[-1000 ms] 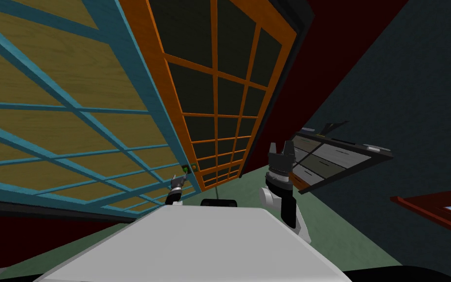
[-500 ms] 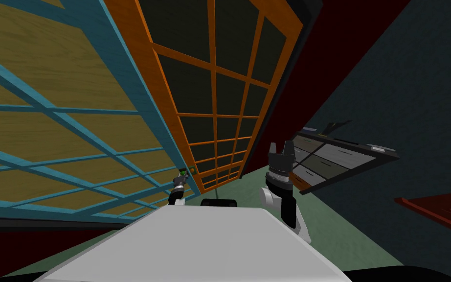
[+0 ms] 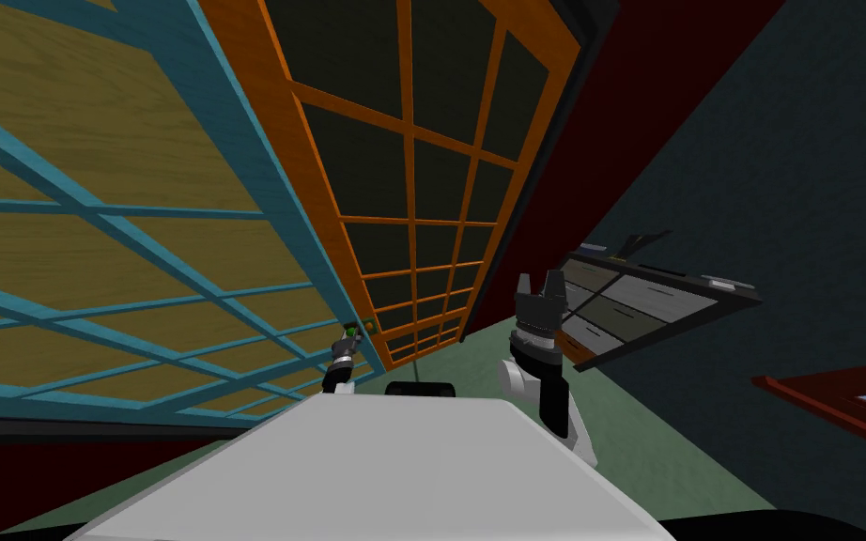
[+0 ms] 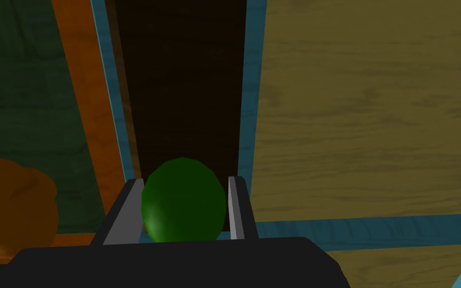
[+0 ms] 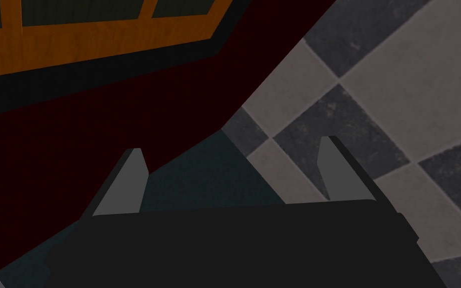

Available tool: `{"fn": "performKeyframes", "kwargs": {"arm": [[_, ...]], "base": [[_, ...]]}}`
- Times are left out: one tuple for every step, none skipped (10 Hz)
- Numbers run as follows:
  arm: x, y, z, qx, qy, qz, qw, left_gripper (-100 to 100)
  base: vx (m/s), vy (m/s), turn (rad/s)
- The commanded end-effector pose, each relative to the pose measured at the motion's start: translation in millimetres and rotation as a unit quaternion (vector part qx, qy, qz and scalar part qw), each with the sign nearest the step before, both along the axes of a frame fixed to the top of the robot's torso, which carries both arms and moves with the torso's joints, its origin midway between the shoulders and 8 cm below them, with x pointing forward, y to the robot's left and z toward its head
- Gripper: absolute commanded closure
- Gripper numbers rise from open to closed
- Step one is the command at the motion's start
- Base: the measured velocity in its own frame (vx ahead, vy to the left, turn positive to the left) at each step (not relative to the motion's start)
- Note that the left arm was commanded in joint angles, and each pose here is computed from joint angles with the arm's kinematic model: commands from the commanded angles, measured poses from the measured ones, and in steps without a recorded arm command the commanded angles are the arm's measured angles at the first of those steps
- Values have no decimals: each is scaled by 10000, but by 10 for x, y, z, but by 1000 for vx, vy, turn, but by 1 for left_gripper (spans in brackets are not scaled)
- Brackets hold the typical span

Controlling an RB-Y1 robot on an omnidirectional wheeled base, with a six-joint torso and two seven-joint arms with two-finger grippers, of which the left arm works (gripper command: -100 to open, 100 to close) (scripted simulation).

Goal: Pull the door open

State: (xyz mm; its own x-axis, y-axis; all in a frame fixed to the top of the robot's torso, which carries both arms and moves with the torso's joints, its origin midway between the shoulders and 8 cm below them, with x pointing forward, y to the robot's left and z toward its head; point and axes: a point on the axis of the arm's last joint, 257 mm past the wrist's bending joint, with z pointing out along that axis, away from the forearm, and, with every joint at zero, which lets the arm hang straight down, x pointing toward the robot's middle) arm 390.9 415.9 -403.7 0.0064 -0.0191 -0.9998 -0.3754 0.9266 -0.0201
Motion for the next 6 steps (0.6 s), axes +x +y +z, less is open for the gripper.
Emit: {"fn": "performKeyframes", "kwargs": {"arm": [[-167, 102, -129, -75, 135, 117, 9998, 100], [-213, 131, -158, -97, 165, 148, 9997, 100], [-261, 160, -185, -119, 195, 180, 9996, 100], [-261, 160, -185, -119, 195, 180, 9996, 100], [-356, 217, -240, -162, 255, 244, 9992, 100], [-500, 300, -316, -234, 336, 341, 9986, 100]], "base": [[-142, -46, 32], [-164, -63, 30], [-150, -58, 39], [-86, -23, 31], [-79, -19, 22], [-151, -53, 75]]}}
